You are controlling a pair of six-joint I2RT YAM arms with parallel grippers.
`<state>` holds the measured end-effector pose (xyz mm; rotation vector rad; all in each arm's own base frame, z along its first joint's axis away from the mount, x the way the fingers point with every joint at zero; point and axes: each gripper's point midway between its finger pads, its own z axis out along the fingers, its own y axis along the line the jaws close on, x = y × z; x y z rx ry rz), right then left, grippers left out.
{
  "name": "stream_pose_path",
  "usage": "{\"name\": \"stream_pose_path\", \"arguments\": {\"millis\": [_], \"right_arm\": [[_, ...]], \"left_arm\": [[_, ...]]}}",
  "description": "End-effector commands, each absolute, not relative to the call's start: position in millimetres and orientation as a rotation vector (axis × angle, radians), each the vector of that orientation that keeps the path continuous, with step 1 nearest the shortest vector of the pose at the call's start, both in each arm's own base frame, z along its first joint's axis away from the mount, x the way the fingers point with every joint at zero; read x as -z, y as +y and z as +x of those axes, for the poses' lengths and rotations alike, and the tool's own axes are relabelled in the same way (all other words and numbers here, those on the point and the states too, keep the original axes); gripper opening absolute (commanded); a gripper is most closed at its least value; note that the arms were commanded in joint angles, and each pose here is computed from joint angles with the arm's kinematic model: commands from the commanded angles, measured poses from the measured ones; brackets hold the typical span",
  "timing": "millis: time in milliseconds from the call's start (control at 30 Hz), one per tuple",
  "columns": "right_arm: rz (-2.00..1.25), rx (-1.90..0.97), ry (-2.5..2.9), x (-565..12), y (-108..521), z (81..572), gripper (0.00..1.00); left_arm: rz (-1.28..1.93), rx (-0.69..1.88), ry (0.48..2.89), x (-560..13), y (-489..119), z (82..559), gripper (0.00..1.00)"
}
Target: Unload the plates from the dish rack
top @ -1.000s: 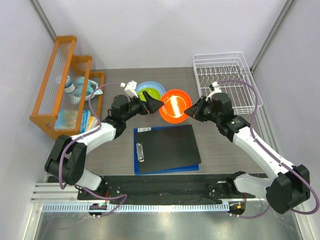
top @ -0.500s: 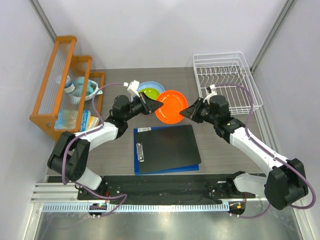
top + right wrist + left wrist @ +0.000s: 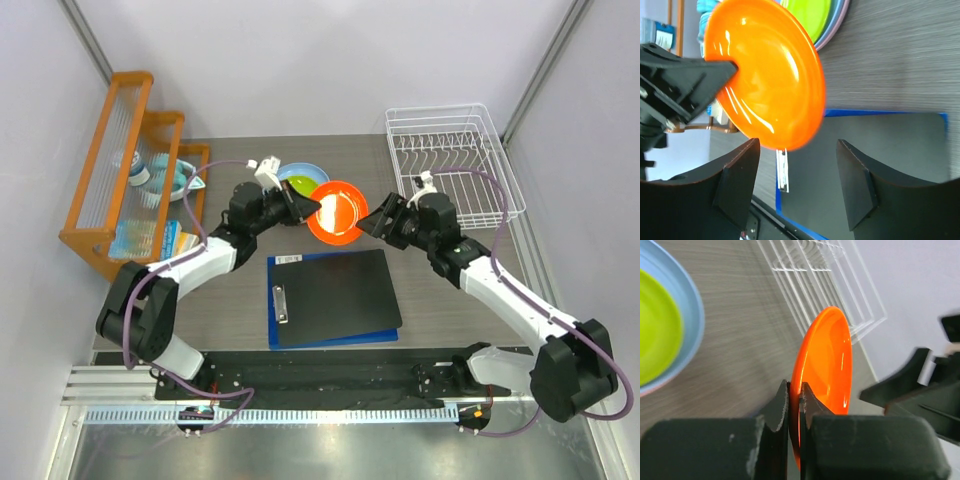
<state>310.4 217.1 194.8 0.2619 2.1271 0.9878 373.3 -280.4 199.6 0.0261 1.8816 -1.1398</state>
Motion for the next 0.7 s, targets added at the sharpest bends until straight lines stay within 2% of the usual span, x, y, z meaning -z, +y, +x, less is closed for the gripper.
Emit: {"name": "stream_pose_path", "arguments": {"millis": [0,233,667], "right_arm": [[0.238,-0.884,2.043,-219,200,312,0.69],[0.223,-0.857,2.078,-209,198,308,0.7],[0.178,-0.834,2.14,-190,203,314,0.7]], "left_arm": [[-0.009,0.931,1.845,-223,-247,416,0.0],[-0.163,0.789,1.893,-207,-189,471,0.0],[-0.212,0.807,1.95,-142,-173,515,0.0]]}}
